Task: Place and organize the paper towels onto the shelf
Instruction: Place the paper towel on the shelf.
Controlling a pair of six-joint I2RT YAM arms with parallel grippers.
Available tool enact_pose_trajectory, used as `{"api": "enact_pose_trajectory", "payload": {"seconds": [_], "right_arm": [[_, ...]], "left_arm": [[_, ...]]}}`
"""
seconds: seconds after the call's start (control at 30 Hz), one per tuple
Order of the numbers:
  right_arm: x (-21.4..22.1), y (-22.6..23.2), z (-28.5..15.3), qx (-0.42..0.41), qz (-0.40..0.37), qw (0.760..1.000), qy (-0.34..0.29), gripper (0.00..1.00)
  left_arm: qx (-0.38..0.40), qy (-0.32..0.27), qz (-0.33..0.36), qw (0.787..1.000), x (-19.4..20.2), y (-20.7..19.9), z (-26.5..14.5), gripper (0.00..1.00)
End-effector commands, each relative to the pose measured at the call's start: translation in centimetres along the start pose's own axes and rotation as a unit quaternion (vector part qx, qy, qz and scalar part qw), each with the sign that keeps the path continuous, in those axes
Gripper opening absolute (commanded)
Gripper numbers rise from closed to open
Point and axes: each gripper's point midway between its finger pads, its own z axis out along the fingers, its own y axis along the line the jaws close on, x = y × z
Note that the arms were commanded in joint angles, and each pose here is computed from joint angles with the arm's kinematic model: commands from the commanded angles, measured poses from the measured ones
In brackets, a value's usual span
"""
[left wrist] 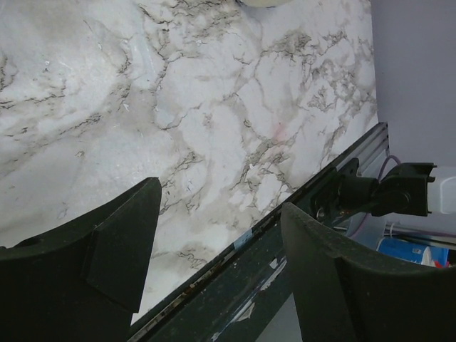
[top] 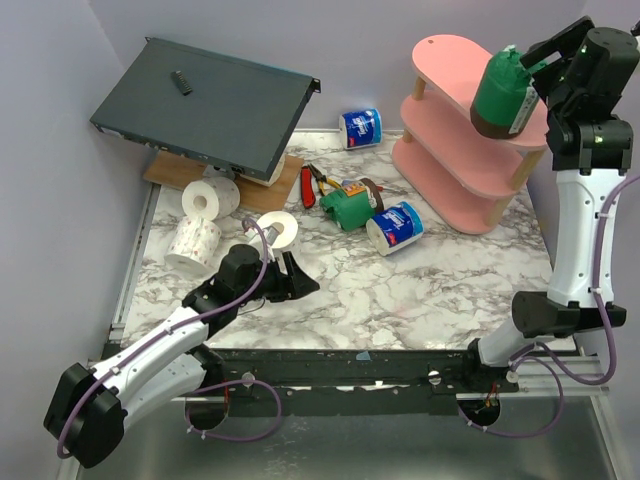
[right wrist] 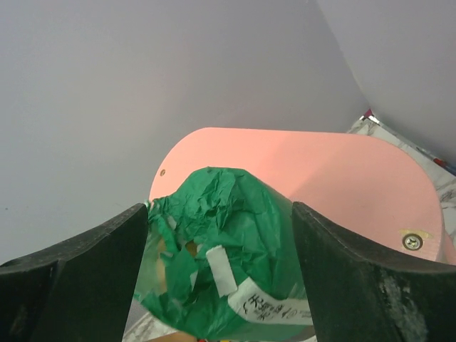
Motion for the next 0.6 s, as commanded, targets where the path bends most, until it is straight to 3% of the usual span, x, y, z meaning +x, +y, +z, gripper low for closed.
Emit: {"api": "enact_pose_trajectory", "payload": {"seconds": [0.0, 0.17, 0.3, 0.43, 0.57], "right_arm": [[-1.9, 0.2, -2.4, -0.014, 0.0, 1.0, -0.011, 0.87], [-2.5, 1.4, -5.1, -0.044, -0.025, 0.999, -0.017, 1.0], [-0.9, 2.9, -7.9, -0.117, -0.078, 0.99, -0.008, 0.97], [2.8, 1.7, -8.8, -0.155, -0.156, 0.976, -0.003, 0.97], [3.6, -1.3, -10.2, -0.14, -0.188, 0.972, -0.022, 1.0]], "left_arm": [[0.034, -0.009, 0.017, 0.999, -1.0, -1.9, -0.5, 0.7], [0.038, -0.012, 0.016, 0.999, -1.1, -2.3, -0.6, 0.71], [0.043, -0.012, 0.015, 0.999, -1.2, -2.5, -0.5, 0.71], [0.051, -0.004, 0.013, 0.999, -1.1, -3.0, -0.1, 0.7], [0.053, 0.001, 0.014, 0.998, -0.6, -3.2, -0.1, 0.7]]}}
